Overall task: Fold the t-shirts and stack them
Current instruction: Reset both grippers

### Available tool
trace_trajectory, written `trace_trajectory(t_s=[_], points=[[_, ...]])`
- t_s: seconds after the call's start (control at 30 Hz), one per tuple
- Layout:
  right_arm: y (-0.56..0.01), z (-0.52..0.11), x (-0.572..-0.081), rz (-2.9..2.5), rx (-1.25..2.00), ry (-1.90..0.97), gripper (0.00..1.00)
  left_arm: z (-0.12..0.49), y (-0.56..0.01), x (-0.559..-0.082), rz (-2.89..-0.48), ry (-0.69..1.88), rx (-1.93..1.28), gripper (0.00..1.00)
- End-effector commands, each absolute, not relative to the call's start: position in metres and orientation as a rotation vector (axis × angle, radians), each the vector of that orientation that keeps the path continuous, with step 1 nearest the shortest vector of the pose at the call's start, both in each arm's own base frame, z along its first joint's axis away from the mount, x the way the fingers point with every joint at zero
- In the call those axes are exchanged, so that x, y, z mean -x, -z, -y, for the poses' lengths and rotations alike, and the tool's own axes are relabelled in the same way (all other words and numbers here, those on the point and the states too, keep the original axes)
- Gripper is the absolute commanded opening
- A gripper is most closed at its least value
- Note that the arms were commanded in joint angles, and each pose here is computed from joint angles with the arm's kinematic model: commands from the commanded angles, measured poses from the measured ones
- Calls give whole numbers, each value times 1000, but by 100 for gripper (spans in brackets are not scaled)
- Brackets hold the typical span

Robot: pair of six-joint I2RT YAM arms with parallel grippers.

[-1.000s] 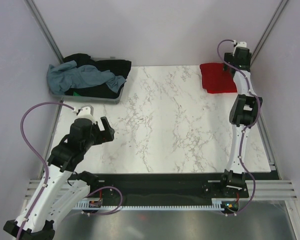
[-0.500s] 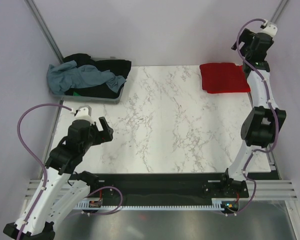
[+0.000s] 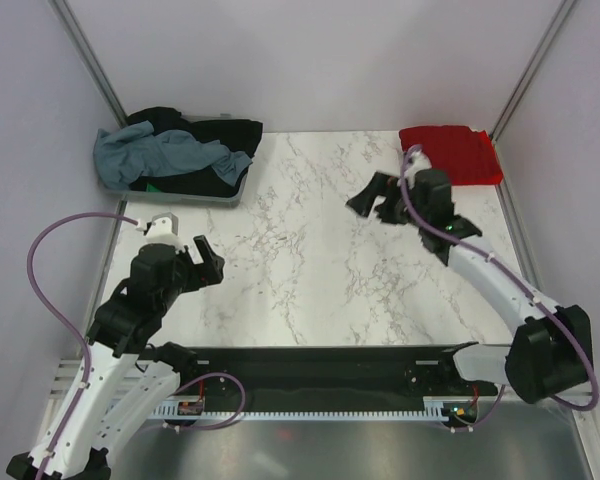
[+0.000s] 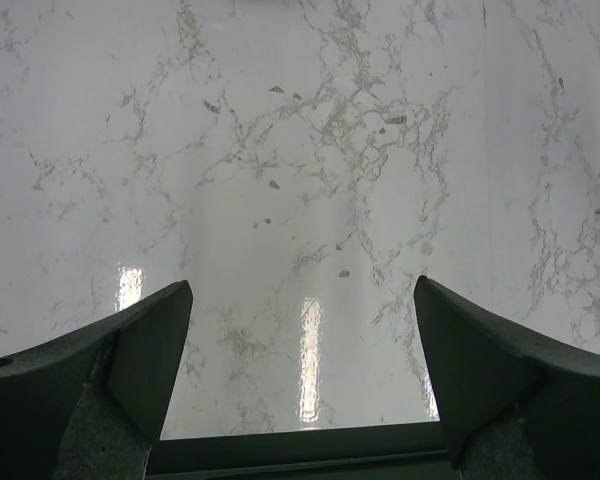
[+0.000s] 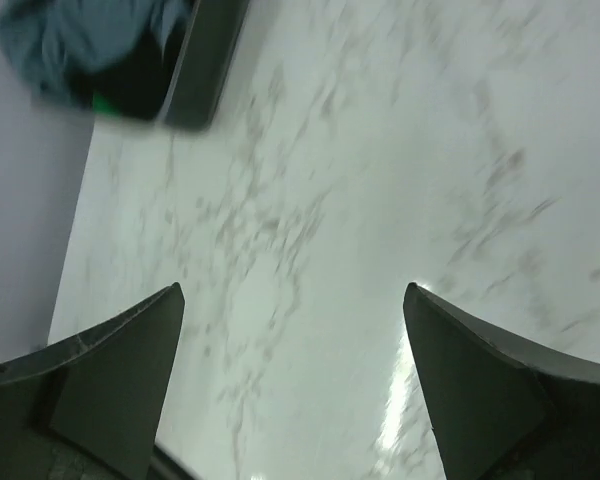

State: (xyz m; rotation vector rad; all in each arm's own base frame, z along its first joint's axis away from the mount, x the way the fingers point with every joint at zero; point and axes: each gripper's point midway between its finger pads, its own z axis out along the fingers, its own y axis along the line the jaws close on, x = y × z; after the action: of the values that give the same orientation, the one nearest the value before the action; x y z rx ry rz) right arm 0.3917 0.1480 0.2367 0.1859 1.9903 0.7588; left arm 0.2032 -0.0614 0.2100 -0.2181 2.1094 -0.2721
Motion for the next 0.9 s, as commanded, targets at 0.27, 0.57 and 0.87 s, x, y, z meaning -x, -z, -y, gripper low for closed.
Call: trace_trajectory(t_s=[0.27,0.57,0.87], points=[[-151,-230,-220,-2176,-101,-879,98,53,-215,-209,-2058,242,274,100],[-108,-212,-210,-2253,-169,-784,98,50,-212,-210,-2069,218,288,100],[-85,-215,-208,-2288,-119,-762,98,48,-207,-212,-2090,187,303,100]])
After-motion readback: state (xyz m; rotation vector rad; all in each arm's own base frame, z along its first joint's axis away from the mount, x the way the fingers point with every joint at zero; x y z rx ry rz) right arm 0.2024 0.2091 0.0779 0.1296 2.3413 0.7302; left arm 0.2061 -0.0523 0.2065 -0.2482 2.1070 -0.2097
